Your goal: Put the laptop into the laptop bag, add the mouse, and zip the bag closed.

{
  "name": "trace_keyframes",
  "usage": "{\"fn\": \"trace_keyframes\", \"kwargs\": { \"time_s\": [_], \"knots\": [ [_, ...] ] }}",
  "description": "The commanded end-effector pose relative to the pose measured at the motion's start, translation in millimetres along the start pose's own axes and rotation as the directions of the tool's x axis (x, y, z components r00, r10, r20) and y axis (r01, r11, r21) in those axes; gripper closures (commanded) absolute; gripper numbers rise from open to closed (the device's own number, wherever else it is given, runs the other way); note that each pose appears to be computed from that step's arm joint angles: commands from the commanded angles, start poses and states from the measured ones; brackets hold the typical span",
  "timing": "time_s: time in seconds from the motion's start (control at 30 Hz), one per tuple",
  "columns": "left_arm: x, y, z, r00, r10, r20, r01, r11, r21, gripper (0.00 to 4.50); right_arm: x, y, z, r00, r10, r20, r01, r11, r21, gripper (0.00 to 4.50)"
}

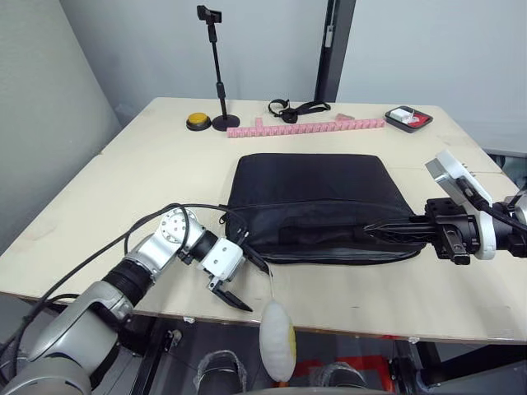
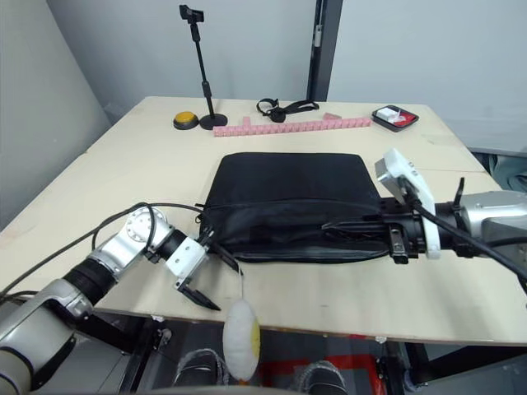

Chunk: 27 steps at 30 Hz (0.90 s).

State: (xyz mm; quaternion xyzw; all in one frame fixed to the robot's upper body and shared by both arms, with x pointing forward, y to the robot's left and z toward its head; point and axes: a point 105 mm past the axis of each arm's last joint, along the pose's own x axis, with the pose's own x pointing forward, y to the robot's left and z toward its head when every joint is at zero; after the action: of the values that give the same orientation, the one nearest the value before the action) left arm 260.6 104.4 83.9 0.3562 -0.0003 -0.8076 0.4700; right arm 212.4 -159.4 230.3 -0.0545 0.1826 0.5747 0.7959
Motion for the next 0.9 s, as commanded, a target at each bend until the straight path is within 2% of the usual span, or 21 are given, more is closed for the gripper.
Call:
{"fn": "trace_keyframes", "kwargs": {
  "time_s": [0.03,0.13,0.23,0.43,0.73,0.9],
  "knots": [
    [8,4,21,0.994,-0.019,0.103,0.016,0.999,0.038,0.85,-4,0,9,0.999,-0.017,0.028,0.018,0.999,-0.044,4.50],
    [11,11,24,0.989,0.018,0.147,-0.018,1.000,-0.004,0.85,-3,0,10,0.999,-0.017,0.032,0.018,0.999,-0.046,4.50],
    [9,32,24,0.972,0.139,0.189,-0.124,0.988,-0.090,0.85,-4,-2,11,0.999,-0.020,0.036,0.022,0.999,-0.047,4.50],
    [0,49,23,0.953,0.230,0.199,-0.198,0.966,-0.167,0.85,-3,-4,11,0.999,-0.027,0.037,0.029,0.998,-0.048,4.50],
    [-3,36,28,0.963,0.165,0.214,-0.134,0.979,-0.152,0.85,-4,-5,11,0.998,-0.038,0.041,0.040,0.998,-0.046,4.50],
    [-7,32,28,0.969,0.160,0.187,-0.132,0.979,-0.156,0.85,1,0,6,1.000,-0.007,0.019,0.008,1.000,-0.025,4.50]
  ]
}}
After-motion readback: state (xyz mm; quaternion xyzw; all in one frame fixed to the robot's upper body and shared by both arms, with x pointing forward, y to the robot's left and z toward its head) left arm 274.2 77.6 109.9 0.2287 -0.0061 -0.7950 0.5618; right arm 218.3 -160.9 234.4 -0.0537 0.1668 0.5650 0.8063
